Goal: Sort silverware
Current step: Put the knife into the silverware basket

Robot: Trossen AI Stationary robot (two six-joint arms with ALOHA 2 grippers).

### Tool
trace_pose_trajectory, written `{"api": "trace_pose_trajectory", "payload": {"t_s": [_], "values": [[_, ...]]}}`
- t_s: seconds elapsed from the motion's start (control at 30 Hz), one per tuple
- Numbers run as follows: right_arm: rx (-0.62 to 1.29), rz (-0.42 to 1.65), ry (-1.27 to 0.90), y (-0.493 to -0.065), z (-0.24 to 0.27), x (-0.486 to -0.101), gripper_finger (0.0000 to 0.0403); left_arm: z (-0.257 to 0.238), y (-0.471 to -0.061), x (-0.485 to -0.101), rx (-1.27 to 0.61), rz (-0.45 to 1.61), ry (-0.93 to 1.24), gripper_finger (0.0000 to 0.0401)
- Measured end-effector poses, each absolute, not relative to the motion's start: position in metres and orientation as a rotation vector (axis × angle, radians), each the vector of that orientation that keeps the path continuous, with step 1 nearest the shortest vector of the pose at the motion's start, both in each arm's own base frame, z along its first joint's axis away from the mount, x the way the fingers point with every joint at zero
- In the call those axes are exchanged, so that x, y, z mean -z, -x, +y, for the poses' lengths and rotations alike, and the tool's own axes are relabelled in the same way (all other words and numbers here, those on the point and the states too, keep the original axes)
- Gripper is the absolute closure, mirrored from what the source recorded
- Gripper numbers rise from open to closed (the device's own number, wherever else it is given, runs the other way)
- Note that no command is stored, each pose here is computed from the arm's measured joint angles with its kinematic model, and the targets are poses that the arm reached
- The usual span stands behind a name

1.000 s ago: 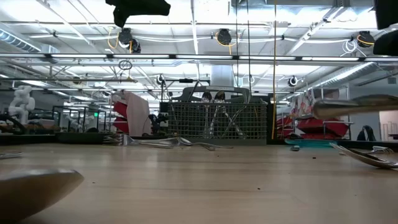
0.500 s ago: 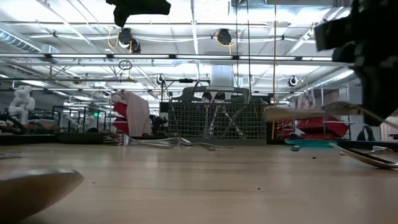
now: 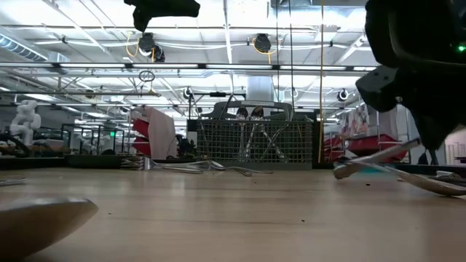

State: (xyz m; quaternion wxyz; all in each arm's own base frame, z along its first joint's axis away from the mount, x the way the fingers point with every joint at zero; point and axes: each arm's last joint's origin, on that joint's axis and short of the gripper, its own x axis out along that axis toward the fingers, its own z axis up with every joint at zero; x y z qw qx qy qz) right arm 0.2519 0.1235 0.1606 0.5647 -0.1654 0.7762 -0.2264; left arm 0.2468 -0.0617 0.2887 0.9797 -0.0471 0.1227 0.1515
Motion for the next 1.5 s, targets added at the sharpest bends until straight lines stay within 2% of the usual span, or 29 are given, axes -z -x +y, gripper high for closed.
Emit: {"api": "trace_pose_trajectory", "payload": {"t_s": [0.53,0.8,0.93,1.23,1.5], "values": [[0.654,1.704,0.557,-0.29,0.08,-0.201,0.0403,-0.062,-0.247,-0.289,-0.305,0.248,0.093,0.0349],[0.649,1.652,0.673,-0.321,0.03,-0.235,0.0403,-0.061,-0.246,-0.294,-0.303,0.205,0.133,0.0349],[0.617,1.683,0.821,-0.331,-0.002,-0.253,0.0403,-0.06,-0.241,-0.302,-0.298,0.168,0.148,0.0349],[0.676,1.656,1.171,-0.36,-0.079,-0.302,0.0403,-0.052,-0.219,-0.326,-0.312,0.07,0.144,0.0349],[0.589,1.681,1.504,-0.396,-0.133,-0.324,0.0403,-0.047,-0.206,-0.337,-0.358,0.029,0.096,0.0349]]}}
